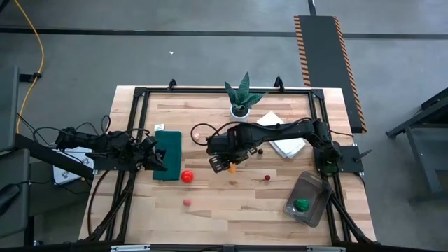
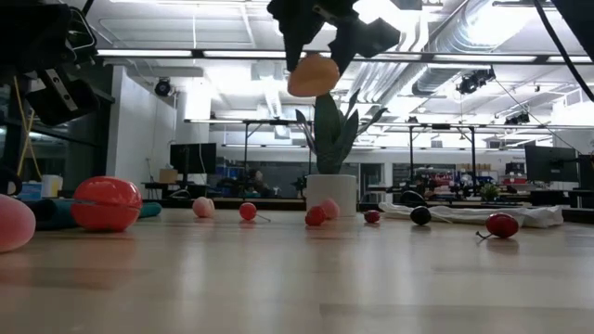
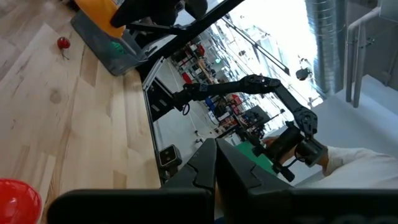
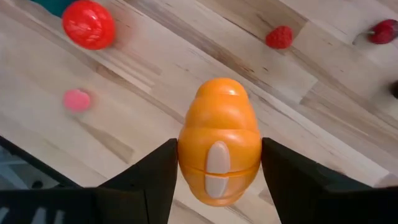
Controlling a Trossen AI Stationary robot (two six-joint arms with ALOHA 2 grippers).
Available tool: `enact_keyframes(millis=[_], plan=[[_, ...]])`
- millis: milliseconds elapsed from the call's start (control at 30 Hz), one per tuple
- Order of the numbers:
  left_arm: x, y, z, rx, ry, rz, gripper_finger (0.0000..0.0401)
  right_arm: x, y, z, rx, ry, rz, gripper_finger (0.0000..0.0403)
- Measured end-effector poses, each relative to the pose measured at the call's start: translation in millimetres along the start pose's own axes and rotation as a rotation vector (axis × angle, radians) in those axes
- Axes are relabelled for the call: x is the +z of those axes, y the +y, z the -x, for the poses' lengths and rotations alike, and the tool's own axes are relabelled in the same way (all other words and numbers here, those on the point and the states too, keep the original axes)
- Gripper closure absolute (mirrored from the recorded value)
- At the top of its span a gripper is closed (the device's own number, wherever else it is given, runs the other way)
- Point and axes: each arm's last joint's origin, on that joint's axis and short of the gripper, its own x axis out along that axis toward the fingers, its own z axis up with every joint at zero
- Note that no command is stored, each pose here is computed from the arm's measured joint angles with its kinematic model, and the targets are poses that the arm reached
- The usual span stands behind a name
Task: Pick and placing Produce into tupperware
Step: Put the orange croissant into the black bin
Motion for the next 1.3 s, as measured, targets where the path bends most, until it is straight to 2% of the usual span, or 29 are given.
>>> enact_keyframes(millis=[367,633,1133,1300], plan=[[-0.1,0.0,0.0,-0.001,0.003,0.0,0.04,-7.1,-3.7,0.5,-0.059,0.029,-0.02,0.0199],[-0.1,-0.1,0.0,-0.002,0.002,0.0,0.04,-20.6,-8.9,2.1,-0.151,0.072,-0.02,0.0199],[-0.1,0.0,0.0,-0.001,0.002,0.0,0.04,-45.5,-2.4,2.0,-0.179,0.066,0.006,0.0199],[-0.1,-0.1,0.0,-0.002,0.004,0.0,0.04,-52.7,-5.8,12.6,-0.192,0.05,-0.005,0.0199]])
